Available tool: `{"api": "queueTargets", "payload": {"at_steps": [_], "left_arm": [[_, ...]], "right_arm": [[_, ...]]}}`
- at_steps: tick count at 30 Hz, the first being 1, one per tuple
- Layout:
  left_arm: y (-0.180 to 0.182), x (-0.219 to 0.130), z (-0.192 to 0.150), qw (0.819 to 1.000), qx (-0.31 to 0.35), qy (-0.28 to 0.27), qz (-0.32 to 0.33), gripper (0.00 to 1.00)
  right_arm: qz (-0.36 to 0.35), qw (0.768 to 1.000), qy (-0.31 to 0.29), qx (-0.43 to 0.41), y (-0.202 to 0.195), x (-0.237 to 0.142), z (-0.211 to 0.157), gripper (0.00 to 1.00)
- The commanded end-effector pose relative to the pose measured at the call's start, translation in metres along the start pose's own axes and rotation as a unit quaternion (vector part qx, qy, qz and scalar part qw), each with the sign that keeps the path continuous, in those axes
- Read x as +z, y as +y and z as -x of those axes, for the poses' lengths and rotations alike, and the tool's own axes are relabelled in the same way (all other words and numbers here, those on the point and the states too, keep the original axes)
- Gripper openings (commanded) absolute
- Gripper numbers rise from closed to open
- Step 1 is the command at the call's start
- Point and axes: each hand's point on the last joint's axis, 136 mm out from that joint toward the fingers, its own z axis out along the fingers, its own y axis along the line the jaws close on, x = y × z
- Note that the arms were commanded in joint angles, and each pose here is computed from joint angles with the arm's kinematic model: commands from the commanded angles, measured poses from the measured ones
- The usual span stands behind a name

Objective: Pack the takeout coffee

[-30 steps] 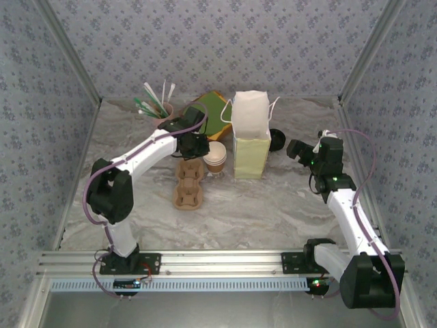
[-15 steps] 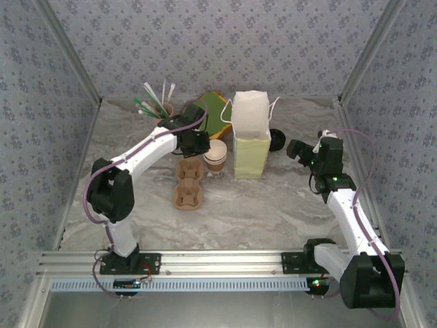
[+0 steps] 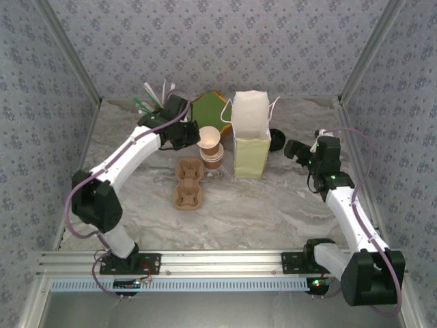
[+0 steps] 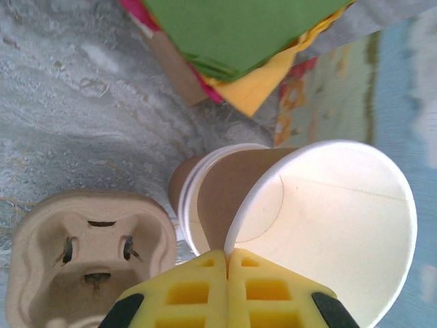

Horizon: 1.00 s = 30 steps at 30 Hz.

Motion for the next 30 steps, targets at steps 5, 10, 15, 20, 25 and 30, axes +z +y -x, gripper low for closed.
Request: {"api": "queueTargets", "payload": {"at_steps": [5,10,15,20,25,30], "left_arm": [[-0.002,-0.046,-0.023,1.000,0.001,-0.007,-0.022,0.00],[0.004,-0.065,-0.052,1.000,0.007,-0.012,-0.017,0.00],[0.006,-0.066,-0.093,1.000,0.017,-0.002,-0.017,0.00],[0.007,-0.049,-0.137,0.999,0.029,0.022,-0.013,0.00],[0.002,-0.031,-0.166,0.997,0.063,0.036,-0.018,0.00],[0.006,-0.008,-0.186,0.994,0.088,0.062,-0.015,0.00]], "right_arm": [[-0.018,1.000,0.007,0.001,0.001,0.005,0.012,0.99],[-0.029,0.999,0.034,0.011,0.002,0.025,0.017,0.88],[-0.037,0.997,0.066,0.022,0.003,0.049,0.020,0.74],[-0.036,0.994,0.098,0.026,0.007,0.071,0.017,0.71],[-0.039,0.991,0.125,0.026,0.006,0.087,0.010,0.66],[-0.040,0.985,0.166,0.024,0.005,0.103,-0.003,0.54]]}}
